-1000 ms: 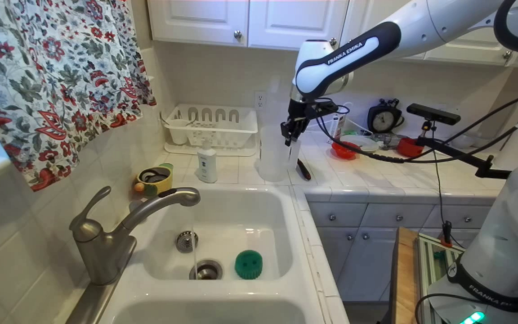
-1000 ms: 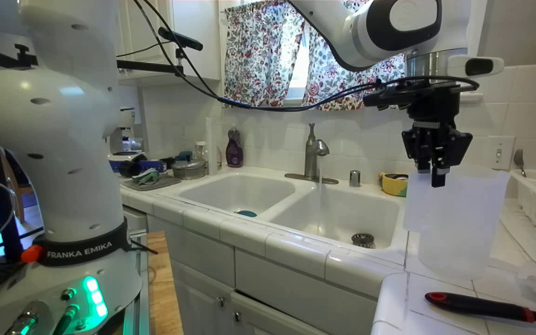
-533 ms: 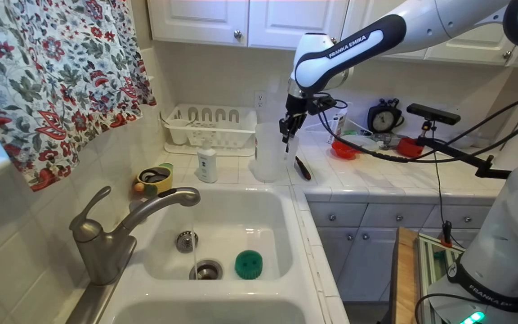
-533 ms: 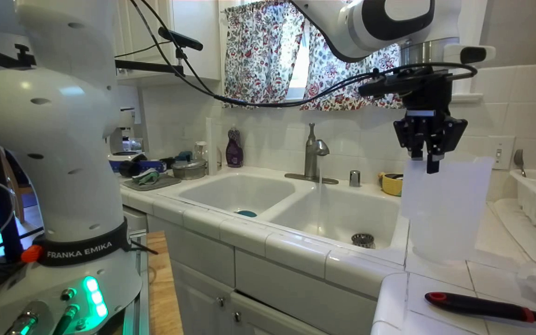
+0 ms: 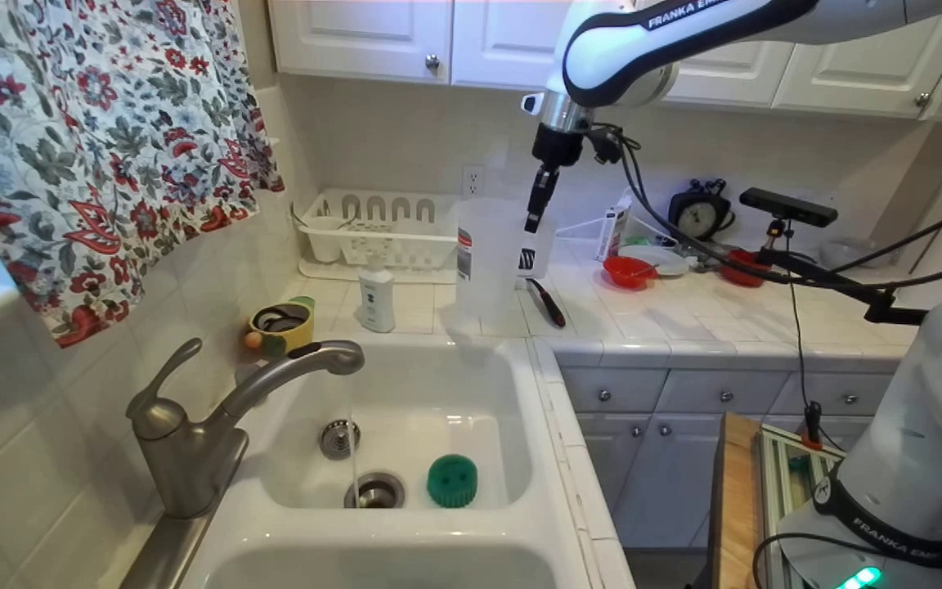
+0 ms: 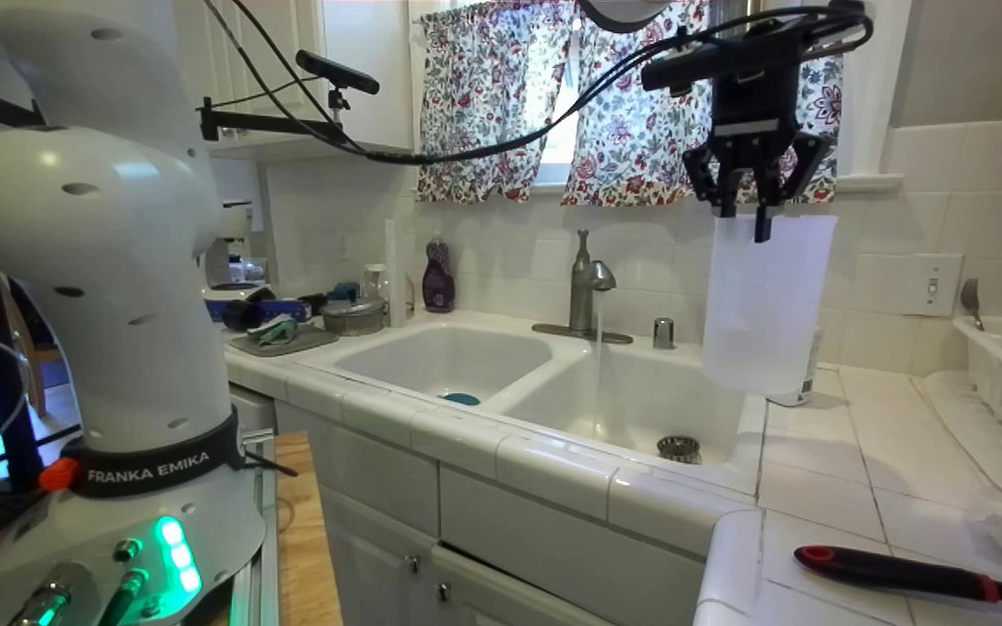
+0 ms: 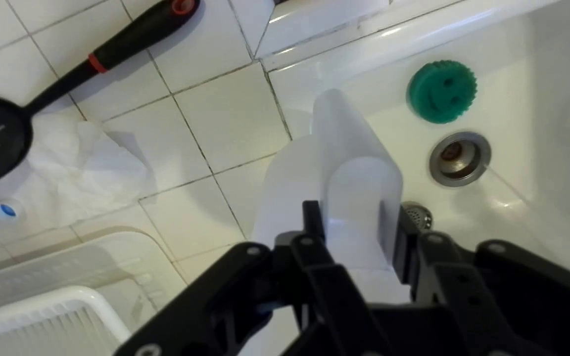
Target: Use the clear jug to fetch some water from the tap and the put the jug back on the countertop
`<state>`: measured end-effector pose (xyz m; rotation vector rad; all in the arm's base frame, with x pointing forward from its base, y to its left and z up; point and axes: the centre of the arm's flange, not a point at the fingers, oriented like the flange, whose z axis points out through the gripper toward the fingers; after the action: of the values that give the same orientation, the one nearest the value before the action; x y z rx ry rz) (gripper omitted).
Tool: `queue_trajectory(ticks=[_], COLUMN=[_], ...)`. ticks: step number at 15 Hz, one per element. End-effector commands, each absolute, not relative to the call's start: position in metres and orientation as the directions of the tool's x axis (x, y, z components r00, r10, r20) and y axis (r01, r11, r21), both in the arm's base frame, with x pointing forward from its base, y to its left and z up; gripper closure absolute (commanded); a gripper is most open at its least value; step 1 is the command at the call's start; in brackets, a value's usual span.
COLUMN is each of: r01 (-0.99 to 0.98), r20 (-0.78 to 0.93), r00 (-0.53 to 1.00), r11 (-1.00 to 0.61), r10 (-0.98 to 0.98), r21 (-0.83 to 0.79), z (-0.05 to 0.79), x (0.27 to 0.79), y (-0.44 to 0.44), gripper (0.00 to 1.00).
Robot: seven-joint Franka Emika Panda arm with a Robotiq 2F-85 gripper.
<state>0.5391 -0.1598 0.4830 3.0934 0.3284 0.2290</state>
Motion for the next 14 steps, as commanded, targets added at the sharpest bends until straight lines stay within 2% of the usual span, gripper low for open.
queue_trajectory(ticks=[1,9,14], r01=[0.397,0.75,0.848], r20=[0.149,0.085,-0.008], r00=[0.907,0.661,0.527], r11=[-0.918,-0.661,-0.527], r10=[0.394,0.746,0.85], r21=[0.012,-0.032,-0.067], z=[0.487,0.46,0.43], x=[0.528,0.538,0.561], y=[-0.14,-0.093,-0.053], gripper=[0.91,0.91,0.91])
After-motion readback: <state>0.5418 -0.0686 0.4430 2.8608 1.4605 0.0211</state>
